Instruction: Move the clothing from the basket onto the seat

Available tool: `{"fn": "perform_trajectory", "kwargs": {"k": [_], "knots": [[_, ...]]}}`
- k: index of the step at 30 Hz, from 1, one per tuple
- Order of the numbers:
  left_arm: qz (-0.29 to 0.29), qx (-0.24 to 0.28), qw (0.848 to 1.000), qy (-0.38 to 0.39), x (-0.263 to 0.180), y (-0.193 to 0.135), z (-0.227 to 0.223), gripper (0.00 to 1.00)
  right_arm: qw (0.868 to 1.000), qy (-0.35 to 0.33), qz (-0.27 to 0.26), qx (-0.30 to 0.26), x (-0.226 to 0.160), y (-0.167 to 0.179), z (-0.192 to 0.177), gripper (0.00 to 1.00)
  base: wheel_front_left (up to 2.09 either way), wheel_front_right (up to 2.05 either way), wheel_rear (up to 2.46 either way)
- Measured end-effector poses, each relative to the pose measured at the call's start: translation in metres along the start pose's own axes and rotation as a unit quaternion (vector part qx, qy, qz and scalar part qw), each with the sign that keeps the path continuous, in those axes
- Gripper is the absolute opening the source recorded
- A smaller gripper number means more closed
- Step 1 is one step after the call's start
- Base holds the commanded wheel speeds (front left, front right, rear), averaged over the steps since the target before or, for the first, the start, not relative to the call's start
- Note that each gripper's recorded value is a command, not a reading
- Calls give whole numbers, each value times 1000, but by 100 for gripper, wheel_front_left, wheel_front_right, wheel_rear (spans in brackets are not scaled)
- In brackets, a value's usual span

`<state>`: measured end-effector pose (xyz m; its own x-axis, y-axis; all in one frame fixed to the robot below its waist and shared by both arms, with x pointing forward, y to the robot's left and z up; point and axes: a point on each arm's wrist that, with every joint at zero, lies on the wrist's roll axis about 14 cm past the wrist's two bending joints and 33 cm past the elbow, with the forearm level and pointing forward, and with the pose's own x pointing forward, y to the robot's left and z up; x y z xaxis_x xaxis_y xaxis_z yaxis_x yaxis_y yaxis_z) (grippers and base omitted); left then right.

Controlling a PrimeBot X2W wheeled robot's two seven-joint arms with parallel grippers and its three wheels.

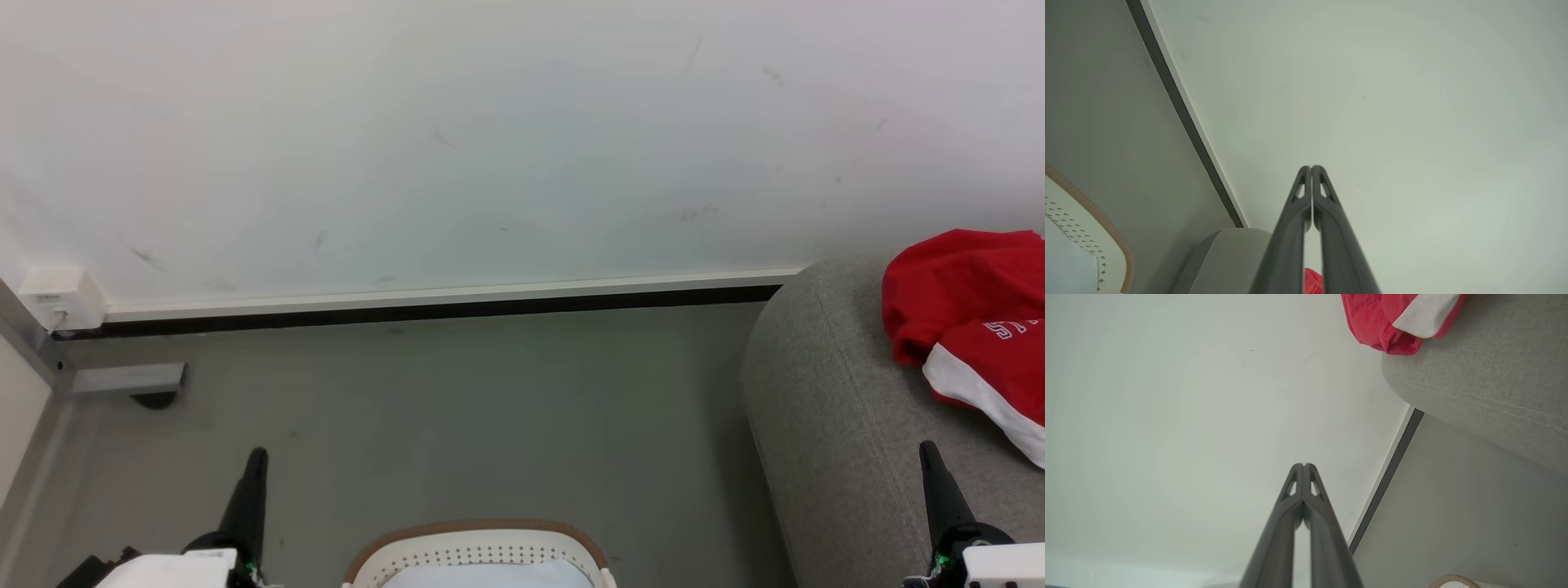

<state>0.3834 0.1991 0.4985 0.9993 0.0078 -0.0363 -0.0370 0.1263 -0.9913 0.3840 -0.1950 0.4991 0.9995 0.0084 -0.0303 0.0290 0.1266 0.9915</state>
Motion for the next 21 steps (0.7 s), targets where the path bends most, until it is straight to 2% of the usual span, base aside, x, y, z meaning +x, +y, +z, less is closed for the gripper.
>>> {"fn": "perform_trajectory", "kwargs": {"k": [21], "knots": [[-12, -62, 998, 4, 4, -6, 1, 0, 998, -5, 9, 65, 3, 4, 6, 0, 0, 0, 0]]}}
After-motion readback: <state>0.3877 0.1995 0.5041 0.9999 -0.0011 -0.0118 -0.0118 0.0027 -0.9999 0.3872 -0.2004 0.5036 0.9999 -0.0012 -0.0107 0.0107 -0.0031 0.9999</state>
